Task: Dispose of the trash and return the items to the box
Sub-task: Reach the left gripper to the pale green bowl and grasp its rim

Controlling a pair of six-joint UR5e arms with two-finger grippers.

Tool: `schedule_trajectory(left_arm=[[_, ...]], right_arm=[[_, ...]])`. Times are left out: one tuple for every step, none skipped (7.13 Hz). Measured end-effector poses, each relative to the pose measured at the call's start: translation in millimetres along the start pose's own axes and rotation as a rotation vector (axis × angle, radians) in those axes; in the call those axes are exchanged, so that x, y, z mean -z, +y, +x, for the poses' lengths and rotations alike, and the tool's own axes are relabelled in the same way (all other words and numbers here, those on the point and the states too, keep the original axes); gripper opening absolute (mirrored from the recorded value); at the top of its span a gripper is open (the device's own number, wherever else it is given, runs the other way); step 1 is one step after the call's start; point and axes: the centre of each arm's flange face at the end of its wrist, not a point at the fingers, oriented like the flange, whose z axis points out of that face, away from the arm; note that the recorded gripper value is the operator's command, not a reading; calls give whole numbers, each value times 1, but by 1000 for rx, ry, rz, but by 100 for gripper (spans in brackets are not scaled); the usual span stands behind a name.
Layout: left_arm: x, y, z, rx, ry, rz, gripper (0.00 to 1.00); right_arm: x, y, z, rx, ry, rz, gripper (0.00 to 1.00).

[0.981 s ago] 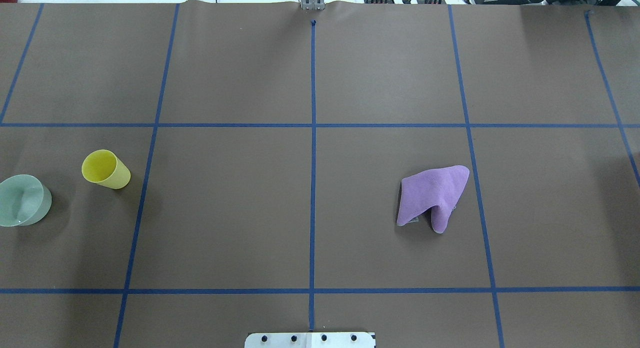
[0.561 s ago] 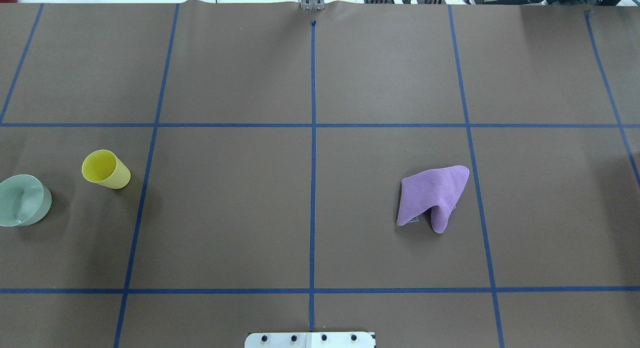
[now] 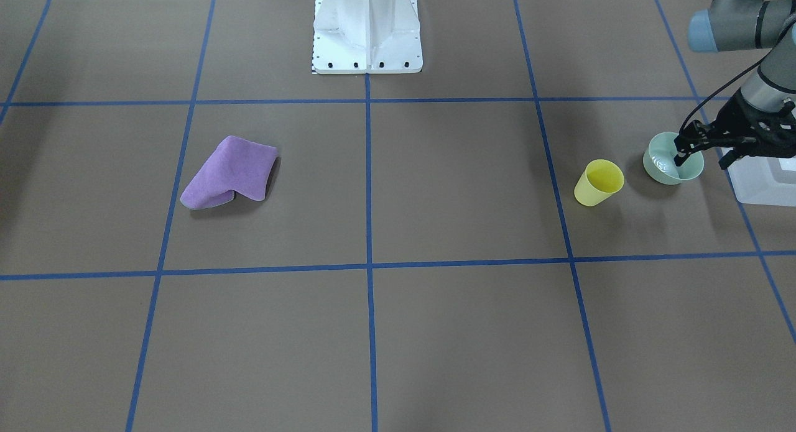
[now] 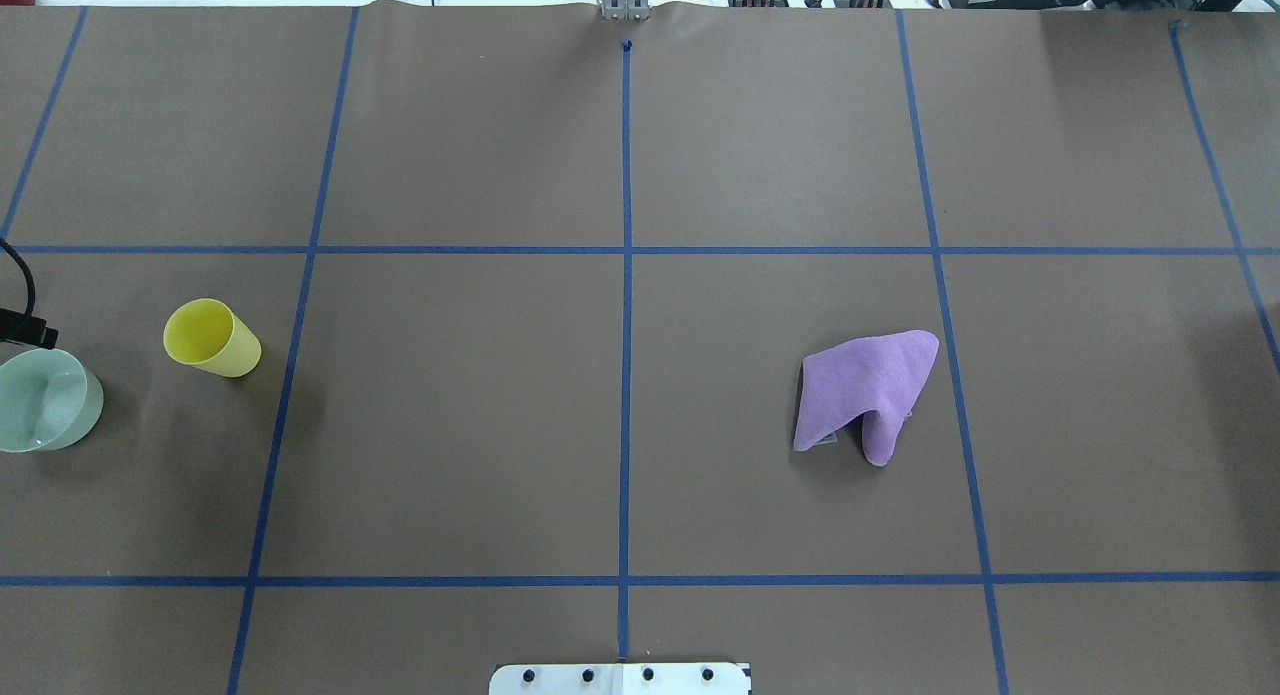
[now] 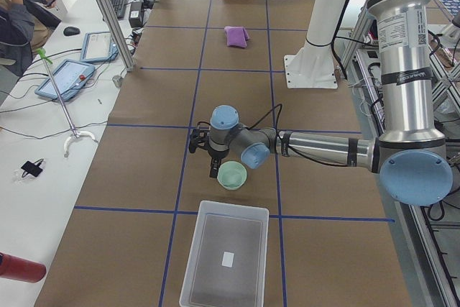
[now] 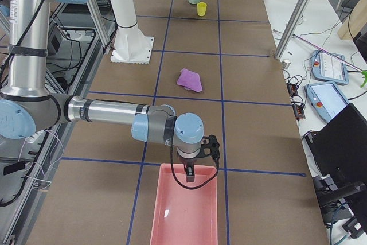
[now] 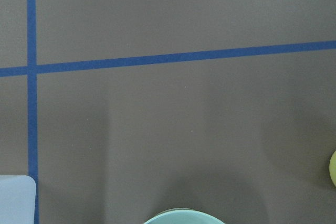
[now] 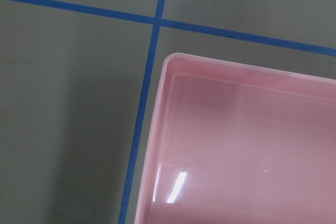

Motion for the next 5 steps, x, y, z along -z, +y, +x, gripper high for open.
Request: schedule_trajectory(left_arm=[[-5,13,-8,-59,-9,-6,93],[-11,23,-17,-94,-13,-13,93],[-21,30,-29,-108,-14,-15,89],[-35,36,-42,-111,-9,-11,84],[-46,38,-50,-103,-3,-6,72]], right_arm=[[0,0,0,0,-1,0,100],[0,1,0,0,-1,1,100],[1,1,-1,2,-1,3,100],[1,1,-2,3,-1,4,100],[2,1,-2,3,-1,4,100]])
